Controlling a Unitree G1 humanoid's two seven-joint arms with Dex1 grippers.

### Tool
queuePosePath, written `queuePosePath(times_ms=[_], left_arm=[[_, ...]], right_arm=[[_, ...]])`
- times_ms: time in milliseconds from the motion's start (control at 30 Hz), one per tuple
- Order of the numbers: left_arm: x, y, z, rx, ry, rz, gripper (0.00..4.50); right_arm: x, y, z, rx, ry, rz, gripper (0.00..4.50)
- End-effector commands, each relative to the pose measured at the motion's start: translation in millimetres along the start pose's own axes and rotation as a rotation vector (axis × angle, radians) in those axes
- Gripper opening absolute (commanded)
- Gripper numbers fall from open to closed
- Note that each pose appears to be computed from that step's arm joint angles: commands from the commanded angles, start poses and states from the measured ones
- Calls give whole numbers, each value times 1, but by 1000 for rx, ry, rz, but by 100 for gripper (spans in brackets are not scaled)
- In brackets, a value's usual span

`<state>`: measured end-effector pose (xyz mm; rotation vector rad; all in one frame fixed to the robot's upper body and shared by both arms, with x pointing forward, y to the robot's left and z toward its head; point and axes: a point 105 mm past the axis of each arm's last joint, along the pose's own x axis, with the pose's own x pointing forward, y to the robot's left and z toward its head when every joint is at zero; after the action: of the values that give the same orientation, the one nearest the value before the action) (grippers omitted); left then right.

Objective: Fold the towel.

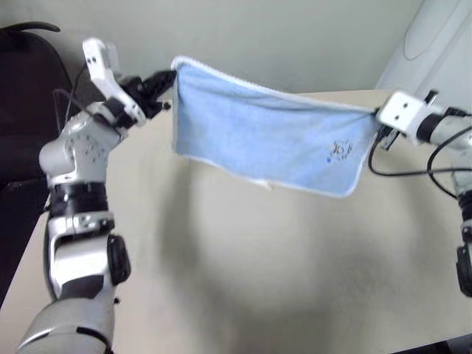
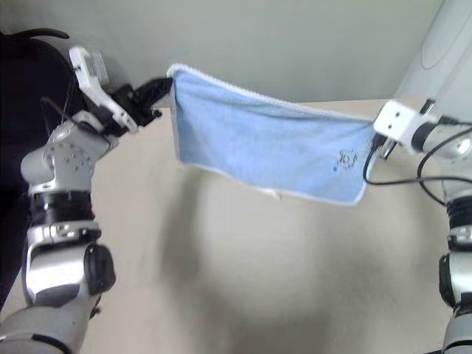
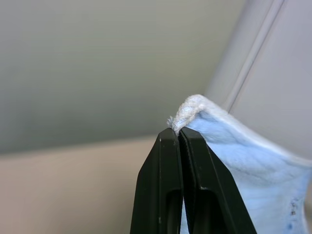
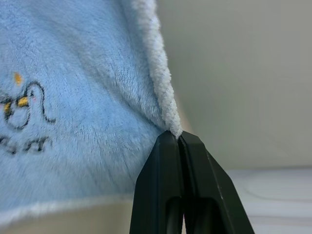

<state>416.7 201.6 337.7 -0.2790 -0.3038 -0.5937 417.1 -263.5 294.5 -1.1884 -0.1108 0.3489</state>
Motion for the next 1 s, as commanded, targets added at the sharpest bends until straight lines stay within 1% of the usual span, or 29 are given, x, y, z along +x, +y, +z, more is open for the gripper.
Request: queuePosePath(times_ms=[33,100,167,200,233,300,333,433,533,600,667,733,833,900,933,1000], left_arm=[[0,-4,30,56,-86,-35,6],[-10,-10,26,87,-50,-98,6],[-31,-18,14,110,22,-178,6],[-38,-21,10,115,44,-199,6],[-50,-22,2,116,81,-215,6],[-68,-25,-11,108,147,-233,6],[-87,-30,-25,99,217,-259,6],[-128,-42,-55,73,375,-298,6],[-160,-49,-82,39,501,-287,6],[-176,-57,-98,15,562,-282,6],[-188,-64,-108,-33,598,-278,6],[-197,-70,-115,-63,619,-274,6],[-199,-69,-116,-84,597,-239,6],[-190,-49,-112,-67,543,-130,6],[-184,-30,-110,-68,513,-40,6],[-176,-5,-103,-50,462,79,6]], right_arm=[[-13,-30,3,-14,-15,-71,0],[-21,-28,7,22,-58,-33,0],[-33,-12,10,62,-109,55,0],[-37,-6,11,73,-121,84,0],[-43,7,10,93,-123,129,0],[-54,26,8,122,-119,197,0],[-64,46,6,147,-113,272,0],[-86,84,8,212,-95,416,0],[-101,112,10,261,-76,517,0],[-108,127,7,285,-55,574,0],[-113,137,5,294,-38,624,0],[-112,138,6,283,-38,638,0],[-99,127,5,255,-44,583,0],[-74,108,-1,201,-29,482,0],[-64,100,-3,184,-19,453,0],[-49,92,-8,162,-5,431,0]])
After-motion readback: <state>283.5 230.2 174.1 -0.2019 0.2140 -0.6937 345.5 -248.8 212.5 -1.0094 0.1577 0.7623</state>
